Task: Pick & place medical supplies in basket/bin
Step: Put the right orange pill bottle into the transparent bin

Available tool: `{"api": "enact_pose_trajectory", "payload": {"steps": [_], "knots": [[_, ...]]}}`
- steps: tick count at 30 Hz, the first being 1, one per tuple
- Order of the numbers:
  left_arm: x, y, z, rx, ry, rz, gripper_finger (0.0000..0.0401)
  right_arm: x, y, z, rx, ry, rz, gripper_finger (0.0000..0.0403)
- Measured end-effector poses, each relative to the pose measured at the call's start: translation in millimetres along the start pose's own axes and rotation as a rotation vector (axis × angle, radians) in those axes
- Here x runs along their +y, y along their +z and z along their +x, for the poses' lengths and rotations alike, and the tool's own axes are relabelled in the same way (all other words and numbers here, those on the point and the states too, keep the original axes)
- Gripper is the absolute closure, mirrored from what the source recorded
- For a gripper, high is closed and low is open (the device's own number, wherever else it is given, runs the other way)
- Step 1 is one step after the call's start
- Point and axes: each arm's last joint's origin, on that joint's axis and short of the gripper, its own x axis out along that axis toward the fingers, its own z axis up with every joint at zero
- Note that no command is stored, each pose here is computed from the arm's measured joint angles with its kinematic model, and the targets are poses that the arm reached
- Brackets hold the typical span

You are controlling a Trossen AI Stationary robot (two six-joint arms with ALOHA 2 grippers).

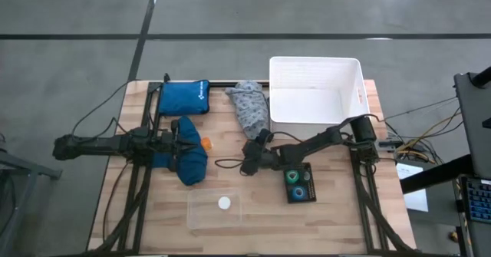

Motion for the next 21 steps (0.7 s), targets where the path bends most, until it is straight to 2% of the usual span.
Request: {"api": "enact_pose_trajectory", "payload": {"steps": [4, 10, 17, 21], "knots": [[0.0, 0.0, 0.0, 0.0, 0.0, 0.0, 0.0375, 0.6, 8.8, -9.3, -0.033, 0.027, 0.018, 0.0212], [0.0, 0.0, 0.0, 0.0, 0.0, 0.0, 0.0375, 0.2, 34.9, -40.9, -0.118, 0.097, 0.046, 0.0213], [0.0, 0.0, 0.0, 0.0, 0.0, 0.0, 0.0375, 1.7, 61.8, -86.0, -0.198, 0.29, 0.091, 0.0213], [0.0, 0.1, 0.0, 0.0, 0.001, 0.0, 0.0375, 8.5, 72.0, -105.6, -0.261, 0.479, 0.101, 0.0213]]}}
